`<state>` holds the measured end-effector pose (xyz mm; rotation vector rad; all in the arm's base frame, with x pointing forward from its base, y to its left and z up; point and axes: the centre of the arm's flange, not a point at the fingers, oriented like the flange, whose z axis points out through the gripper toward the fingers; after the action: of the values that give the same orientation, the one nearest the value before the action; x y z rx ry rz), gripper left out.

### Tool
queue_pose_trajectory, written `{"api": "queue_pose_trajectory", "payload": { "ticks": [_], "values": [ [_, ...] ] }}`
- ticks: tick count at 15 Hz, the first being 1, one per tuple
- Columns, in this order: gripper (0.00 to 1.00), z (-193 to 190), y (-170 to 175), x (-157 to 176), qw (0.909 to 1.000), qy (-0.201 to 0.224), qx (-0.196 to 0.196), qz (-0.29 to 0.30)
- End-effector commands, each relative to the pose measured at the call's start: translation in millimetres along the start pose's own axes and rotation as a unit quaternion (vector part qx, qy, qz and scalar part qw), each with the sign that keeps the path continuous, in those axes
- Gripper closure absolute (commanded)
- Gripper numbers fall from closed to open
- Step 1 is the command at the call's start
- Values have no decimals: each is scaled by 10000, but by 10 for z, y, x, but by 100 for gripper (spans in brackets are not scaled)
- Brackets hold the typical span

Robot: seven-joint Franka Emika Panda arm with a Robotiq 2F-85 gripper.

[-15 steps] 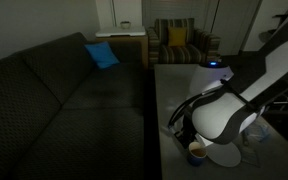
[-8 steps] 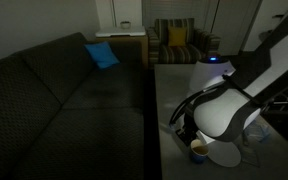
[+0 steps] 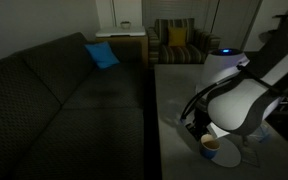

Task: Place the blue mug on the white plate

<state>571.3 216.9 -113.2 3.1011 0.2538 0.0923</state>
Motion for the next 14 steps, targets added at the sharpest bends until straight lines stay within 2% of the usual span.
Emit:
{"api": "queue_pose_trajectory", "payload": {
  "ticks": [1, 6, 14],
  "values": [
    [97, -146, 306, -196, 9991, 224, -108, 348],
    [97, -41, 682, -264, 9942, 646, -221, 832],
    [97, 76, 869, -213, 9921, 617, -89, 1084]
  ]
}}
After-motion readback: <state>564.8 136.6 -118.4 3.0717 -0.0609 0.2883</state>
